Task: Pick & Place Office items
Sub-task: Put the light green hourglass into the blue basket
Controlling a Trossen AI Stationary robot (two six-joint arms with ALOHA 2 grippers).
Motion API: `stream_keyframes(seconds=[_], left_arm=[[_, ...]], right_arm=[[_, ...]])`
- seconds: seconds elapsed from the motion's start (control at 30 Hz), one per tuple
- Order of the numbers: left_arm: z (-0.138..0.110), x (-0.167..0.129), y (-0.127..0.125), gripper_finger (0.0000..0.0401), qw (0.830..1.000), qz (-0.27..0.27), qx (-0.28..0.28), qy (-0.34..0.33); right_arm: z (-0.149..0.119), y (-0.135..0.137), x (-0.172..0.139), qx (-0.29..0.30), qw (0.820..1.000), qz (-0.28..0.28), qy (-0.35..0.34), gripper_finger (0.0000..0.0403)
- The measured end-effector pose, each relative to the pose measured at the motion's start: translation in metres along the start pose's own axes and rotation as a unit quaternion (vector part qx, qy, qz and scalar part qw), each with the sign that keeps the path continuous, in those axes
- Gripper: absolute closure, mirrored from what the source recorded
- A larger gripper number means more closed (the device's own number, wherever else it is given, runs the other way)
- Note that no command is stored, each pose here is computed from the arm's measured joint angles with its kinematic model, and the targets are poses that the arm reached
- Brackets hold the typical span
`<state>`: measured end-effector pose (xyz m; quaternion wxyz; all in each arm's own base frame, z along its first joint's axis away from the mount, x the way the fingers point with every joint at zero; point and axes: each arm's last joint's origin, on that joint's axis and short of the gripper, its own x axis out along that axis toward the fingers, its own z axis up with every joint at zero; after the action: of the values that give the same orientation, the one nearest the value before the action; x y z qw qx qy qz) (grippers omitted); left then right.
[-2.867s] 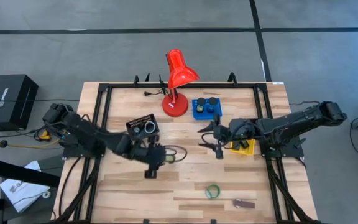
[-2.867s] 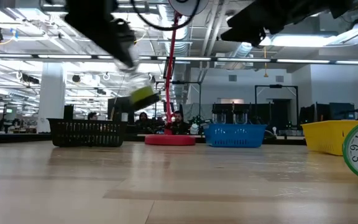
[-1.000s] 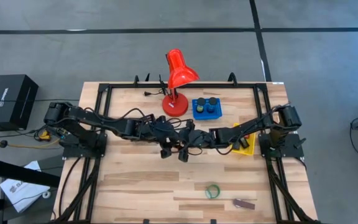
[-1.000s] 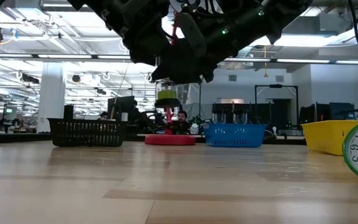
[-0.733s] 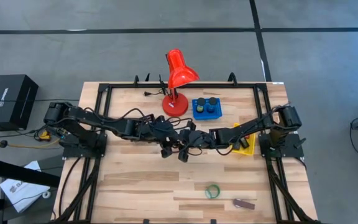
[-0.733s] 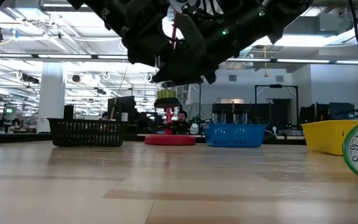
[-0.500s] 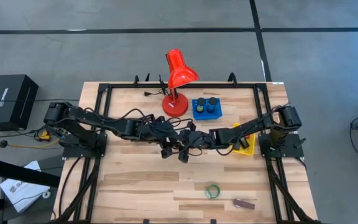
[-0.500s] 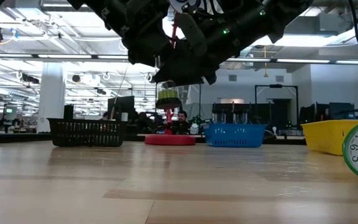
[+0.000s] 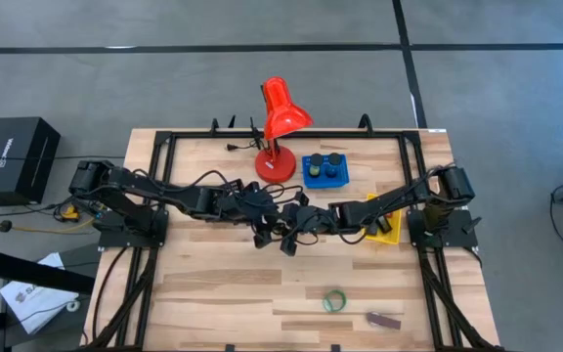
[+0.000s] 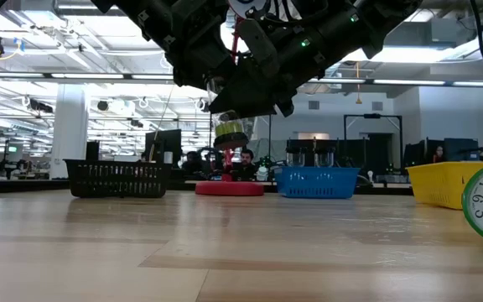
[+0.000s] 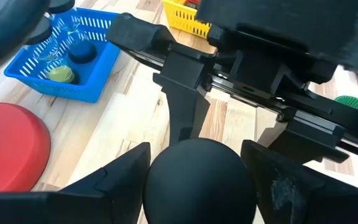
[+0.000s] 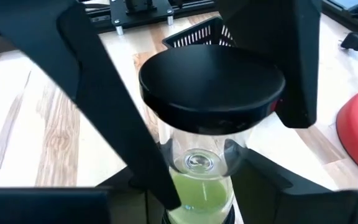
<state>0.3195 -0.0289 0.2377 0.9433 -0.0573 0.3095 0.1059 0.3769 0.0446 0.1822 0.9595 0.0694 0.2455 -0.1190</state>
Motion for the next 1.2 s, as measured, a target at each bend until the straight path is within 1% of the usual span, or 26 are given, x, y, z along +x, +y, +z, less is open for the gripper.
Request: stream_keyframes(seconds=[0.1, 0.27, 0.33, 0.43, 0.6, 0.63, 0.7, 0.77, 0.83, 0.97, 1.1, 1.2], left_arm=[[0.000, 0.000, 0.000, 0.0159, 1.000, 0.000, 0.000, -0.001], [0.000, 0.000, 0.000, 0.0180, 1.000, 0.003, 0.000, -0.002], [0.000, 0.001, 0.001, 0.0187, 1.000, 0.005, 0.000, -0.001], [0.001, 0.002, 0.004, 0.0192, 1.000, 0.009, -0.002, -0.002], [0.007, -0.002, 0.017, 0.0185, 0.999, 0.040, -0.013, -0.015], [0.009, -0.006, 0.021, 0.0182, 0.998, 0.048, -0.017, -0.020], [0.020, -0.015, 0.027, 0.0180, 0.996, 0.058, -0.032, -0.055], [0.023, -0.022, 0.034, 0.0182, 0.995, 0.067, -0.039, -0.063], [0.026, -0.030, 0.037, 0.0187, 0.994, 0.067, -0.044, -0.073], [0.036, -0.054, 0.042, 0.0200, 0.990, 0.062, -0.056, -0.113], [0.041, -0.073, 0.044, 0.0213, 0.988, 0.058, -0.042, -0.134], [0.043, -0.084, 0.045, 0.0221, 0.987, 0.056, -0.027, -0.148]], right_arm=[[0.000, 0.000, 0.000, 0.001, 1.000, 0.000, 0.000, 0.0252], [-0.002, 0.000, 0.000, 0.006, 1.000, -0.003, 0.008, 0.0278], [-0.003, -0.001, 0.000, 0.003, 1.000, -0.010, 0.016, 0.0282], [-0.004, -0.002, -0.001, 0.004, 1.000, -0.015, 0.026, 0.0274], [-0.005, -0.003, -0.002, 0.007, 0.999, -0.030, 0.034, 0.0254], [-0.006, -0.004, -0.002, 0.004, 0.999, -0.032, 0.041, 0.0255], [-0.017, -0.008, -0.003, -0.007, 0.996, -0.040, 0.077, 0.0263], [-0.014, -0.008, -0.004, -0.007, 0.996, -0.043, 0.074, 0.0275], [-0.012, -0.009, -0.005, -0.004, 0.996, -0.052, 0.077, 0.0285], [-0.023, -0.020, -0.004, 0.001, 0.989, -0.081, 0.124, 0.0289], [-0.023, -0.027, -0.008, -0.002, 0.984, -0.104, 0.145, 0.0280], [-0.019, -0.028, -0.014, -0.007, 0.982, -0.120, 0.142, 0.0282]])
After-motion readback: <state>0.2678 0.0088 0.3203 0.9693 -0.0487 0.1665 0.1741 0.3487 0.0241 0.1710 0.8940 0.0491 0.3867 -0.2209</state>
